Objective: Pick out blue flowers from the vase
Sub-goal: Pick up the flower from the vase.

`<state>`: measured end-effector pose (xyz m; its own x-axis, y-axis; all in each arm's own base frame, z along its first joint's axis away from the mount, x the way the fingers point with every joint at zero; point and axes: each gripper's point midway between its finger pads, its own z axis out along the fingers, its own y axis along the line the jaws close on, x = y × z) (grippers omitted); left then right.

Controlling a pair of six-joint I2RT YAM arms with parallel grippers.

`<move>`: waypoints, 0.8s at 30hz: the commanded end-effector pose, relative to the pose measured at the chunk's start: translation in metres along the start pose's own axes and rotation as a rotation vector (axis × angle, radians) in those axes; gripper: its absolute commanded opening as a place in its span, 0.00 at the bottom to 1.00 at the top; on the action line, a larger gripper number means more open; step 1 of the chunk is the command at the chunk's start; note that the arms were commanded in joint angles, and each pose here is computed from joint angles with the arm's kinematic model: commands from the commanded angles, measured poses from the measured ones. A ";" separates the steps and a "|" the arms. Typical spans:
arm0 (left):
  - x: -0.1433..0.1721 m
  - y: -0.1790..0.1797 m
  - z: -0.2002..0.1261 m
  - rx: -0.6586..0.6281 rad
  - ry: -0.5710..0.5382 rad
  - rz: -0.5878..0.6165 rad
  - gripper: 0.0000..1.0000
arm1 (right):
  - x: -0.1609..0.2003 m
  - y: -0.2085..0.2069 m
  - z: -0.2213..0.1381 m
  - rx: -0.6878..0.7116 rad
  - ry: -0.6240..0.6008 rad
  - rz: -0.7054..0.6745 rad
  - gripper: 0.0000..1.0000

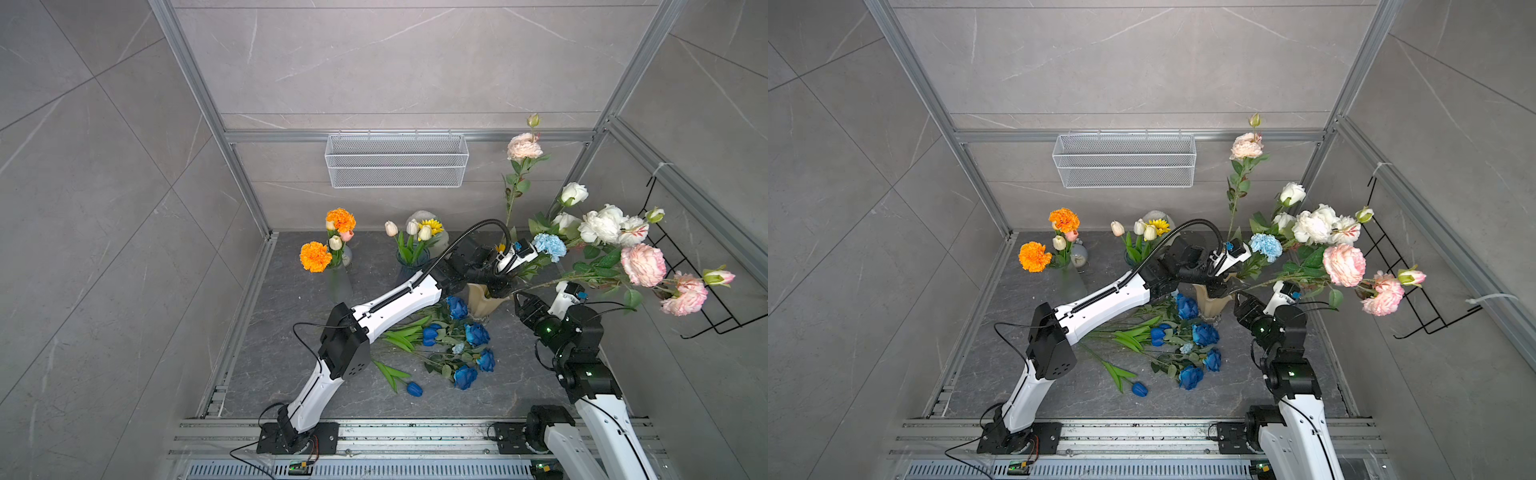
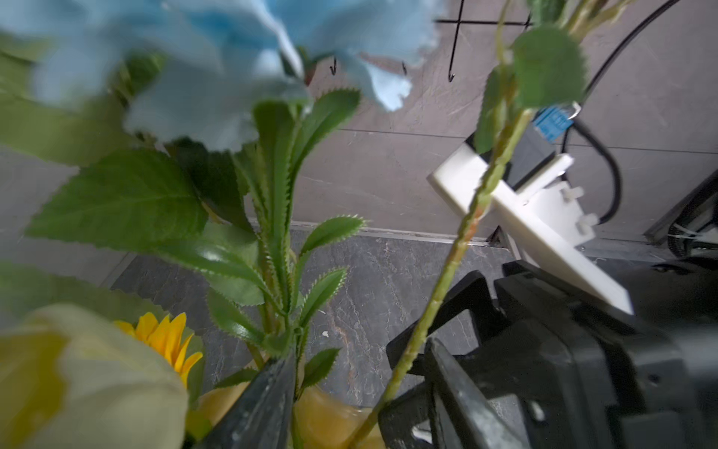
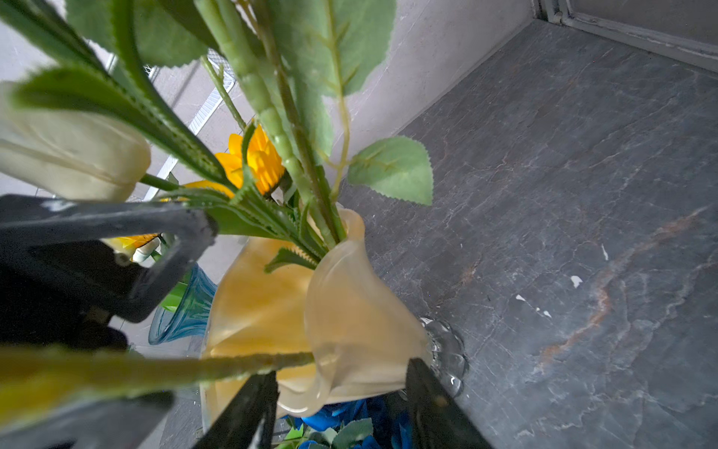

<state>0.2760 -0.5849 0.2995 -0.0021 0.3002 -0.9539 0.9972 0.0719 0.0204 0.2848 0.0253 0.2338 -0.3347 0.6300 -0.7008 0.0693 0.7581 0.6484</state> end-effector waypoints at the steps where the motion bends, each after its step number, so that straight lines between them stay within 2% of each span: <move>1: -0.031 0.006 -0.002 -0.073 -0.078 0.062 0.56 | 0.005 -0.005 0.002 0.009 0.006 -0.017 0.55; 9: -0.033 0.021 0.005 -0.180 -0.100 0.090 0.55 | 0.008 -0.003 0.006 -0.009 0.019 -0.010 0.55; 15: -0.036 0.029 0.009 -0.231 -0.128 0.111 0.38 | 0.008 -0.001 0.008 -0.022 0.023 -0.008 0.55; 21: -0.042 0.029 0.014 -0.229 -0.157 0.120 0.35 | 0.007 0.000 0.008 -0.026 0.021 -0.011 0.55; 24: -0.044 0.029 0.016 -0.232 -0.164 0.123 0.28 | 0.007 0.001 0.008 -0.030 0.020 -0.010 0.55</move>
<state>0.3057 -0.6077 0.2983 0.0828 0.2529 -0.9639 0.9592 0.2421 0.1459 0.2891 0.0287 0.2251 -0.3569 0.6279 -0.6916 0.0633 0.7549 0.6528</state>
